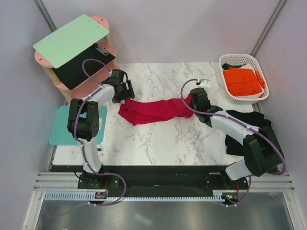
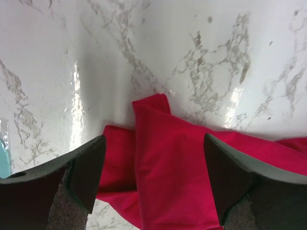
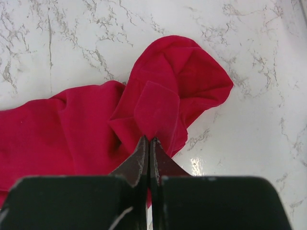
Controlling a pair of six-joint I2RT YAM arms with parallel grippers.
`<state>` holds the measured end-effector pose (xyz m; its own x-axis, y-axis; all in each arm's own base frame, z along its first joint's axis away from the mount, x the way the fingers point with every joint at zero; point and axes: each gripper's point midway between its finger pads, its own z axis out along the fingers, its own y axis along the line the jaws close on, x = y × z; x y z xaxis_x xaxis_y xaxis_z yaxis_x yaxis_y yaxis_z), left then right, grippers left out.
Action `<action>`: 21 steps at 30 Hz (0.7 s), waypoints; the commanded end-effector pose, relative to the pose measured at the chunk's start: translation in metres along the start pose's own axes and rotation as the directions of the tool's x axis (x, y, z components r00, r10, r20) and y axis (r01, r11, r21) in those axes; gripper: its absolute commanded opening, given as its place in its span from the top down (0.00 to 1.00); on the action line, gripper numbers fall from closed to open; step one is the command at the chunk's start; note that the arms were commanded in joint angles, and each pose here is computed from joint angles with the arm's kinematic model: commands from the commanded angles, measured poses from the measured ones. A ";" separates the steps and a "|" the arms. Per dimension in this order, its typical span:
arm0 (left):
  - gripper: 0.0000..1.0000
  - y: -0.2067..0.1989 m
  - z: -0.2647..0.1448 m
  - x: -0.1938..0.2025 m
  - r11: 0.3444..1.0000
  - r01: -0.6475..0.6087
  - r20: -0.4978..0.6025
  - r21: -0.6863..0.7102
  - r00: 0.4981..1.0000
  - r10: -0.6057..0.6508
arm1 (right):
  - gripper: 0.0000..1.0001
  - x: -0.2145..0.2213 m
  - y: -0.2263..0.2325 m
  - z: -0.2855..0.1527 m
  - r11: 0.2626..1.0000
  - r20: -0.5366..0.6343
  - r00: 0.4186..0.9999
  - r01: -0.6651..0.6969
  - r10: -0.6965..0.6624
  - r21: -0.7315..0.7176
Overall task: Fold and stack the t-shirts
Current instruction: Flatten out the tshirt
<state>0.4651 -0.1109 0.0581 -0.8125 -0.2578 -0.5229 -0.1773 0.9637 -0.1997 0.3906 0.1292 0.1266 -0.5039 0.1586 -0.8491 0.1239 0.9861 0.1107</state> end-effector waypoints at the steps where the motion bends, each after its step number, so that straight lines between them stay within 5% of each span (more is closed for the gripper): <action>1: 0.12 0.005 -0.008 0.011 1.000 0.003 0.006 0.004 1.000 -0.003 | 1.00 -0.024 0.015 0.001 0.998 0.049 0.998 -0.046 0.048 -0.044; 11: 0.36 0.002 -0.026 0.029 0.994 0.064 0.025 0.087 0.997 -0.067 | 0.99 -0.017 0.020 0.008 0.997 0.021 0.999 -0.041 0.042 -0.060; 17: 0.24 0.006 -0.039 0.034 0.994 0.062 0.041 0.088 0.997 -0.066 | 0.99 -0.018 0.026 0.010 0.996 0.027 0.998 -0.049 0.051 -0.080; 20: 0.36 0.005 -0.044 0.033 0.992 0.068 0.059 0.102 0.996 -0.074 | 0.99 -0.016 0.027 0.012 0.995 0.021 0.999 -0.048 0.050 -0.086; 21: 0.58 0.003 -0.043 0.029 0.992 0.067 0.072 0.111 0.995 -0.075 | 0.99 -0.016 0.028 0.012 0.995 0.018 0.999 -0.050 0.051 -0.088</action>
<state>0.4053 -0.1068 0.0522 -0.8116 -0.3011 -0.5007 -0.1881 0.9460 -0.2640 0.3958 0.1417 0.1148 -0.5366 0.1574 -0.8290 0.0883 0.9875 0.1303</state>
